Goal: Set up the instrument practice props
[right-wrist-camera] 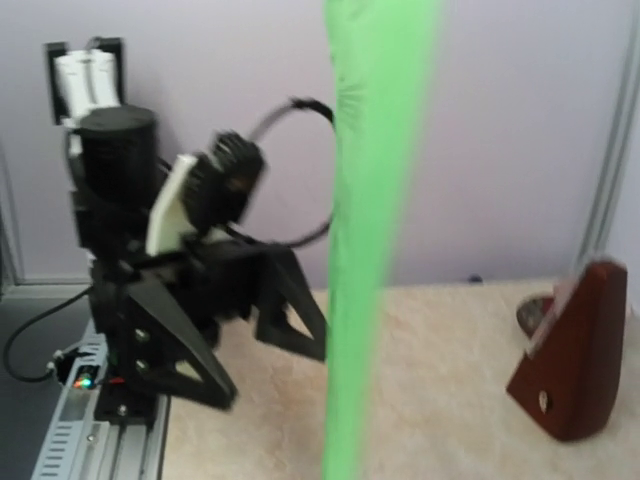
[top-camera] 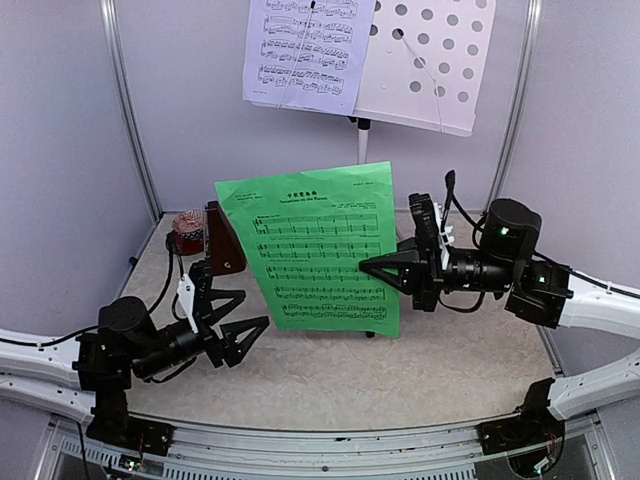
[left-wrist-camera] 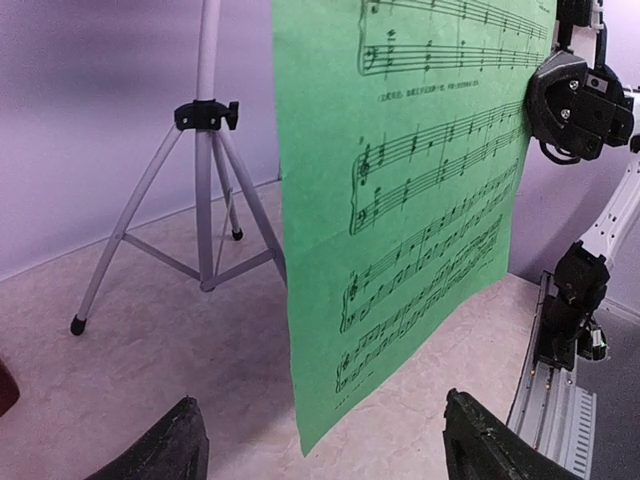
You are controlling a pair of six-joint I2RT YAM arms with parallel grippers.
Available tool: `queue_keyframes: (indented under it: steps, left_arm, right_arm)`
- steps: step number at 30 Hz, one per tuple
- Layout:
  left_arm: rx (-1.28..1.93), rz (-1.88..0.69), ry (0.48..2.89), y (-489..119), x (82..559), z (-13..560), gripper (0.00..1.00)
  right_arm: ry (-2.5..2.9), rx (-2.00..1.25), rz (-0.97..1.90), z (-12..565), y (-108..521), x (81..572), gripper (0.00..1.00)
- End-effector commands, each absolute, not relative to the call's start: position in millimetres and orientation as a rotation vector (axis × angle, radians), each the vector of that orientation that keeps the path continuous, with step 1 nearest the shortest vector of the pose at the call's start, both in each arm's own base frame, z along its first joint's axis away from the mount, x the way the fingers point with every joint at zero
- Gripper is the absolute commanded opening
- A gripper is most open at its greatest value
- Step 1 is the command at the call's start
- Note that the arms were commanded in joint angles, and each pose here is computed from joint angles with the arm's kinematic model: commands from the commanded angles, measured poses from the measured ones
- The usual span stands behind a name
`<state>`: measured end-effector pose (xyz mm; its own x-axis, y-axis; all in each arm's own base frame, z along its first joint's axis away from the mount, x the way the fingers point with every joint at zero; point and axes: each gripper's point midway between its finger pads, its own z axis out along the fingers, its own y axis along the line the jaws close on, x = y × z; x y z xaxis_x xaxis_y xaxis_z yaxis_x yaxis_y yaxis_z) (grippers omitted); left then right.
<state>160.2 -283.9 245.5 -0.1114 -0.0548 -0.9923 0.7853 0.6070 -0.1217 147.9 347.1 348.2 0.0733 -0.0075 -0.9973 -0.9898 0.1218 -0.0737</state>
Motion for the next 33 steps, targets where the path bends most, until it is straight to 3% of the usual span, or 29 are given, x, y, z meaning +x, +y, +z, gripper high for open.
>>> queue_keyframes:
  steps: [1, 10, 19, 21, 25, 30, 33]
  left_arm:
    - [0.642, -0.891, 1.358, -305, 157, 306, 0.79]
    - [0.721, -0.906, 1.193, -335, 155, 359, 0.71]
    - [0.825, -1.023, 1.071, -364, 138, 384, 0.25]
    - [0.82, -1.032, 1.05, -365, 138, 393, 0.18]
    - [0.781, -1.042, 1.019, -364, 142, 410, 0.2]
    - [0.735, -1.028, 1.022, -361, 152, 418, 0.34]
    - [0.726, -1.039, 1.031, -362, 158, 417, 0.33]
  right_arm:
    - [1.086, -1.222, 1.094, 371, 340, 125, 0.0]
    - [1.043, -1.175, 1.149, 392, 325, 117, 0.0]
    - [1.048, -1.11, 1.213, 402, 313, 132, 0.0]
    - [1.062, -1.1, 1.23, 401, 312, 138, 0.0]
    - [1.098, -1.089, 1.263, 394, 310, 147, 0.0]
    - [1.132, -1.086, 1.294, 385, 308, 151, 0.0]
    - [1.131, -1.085, 1.299, 384, 306, 151, 0.0]
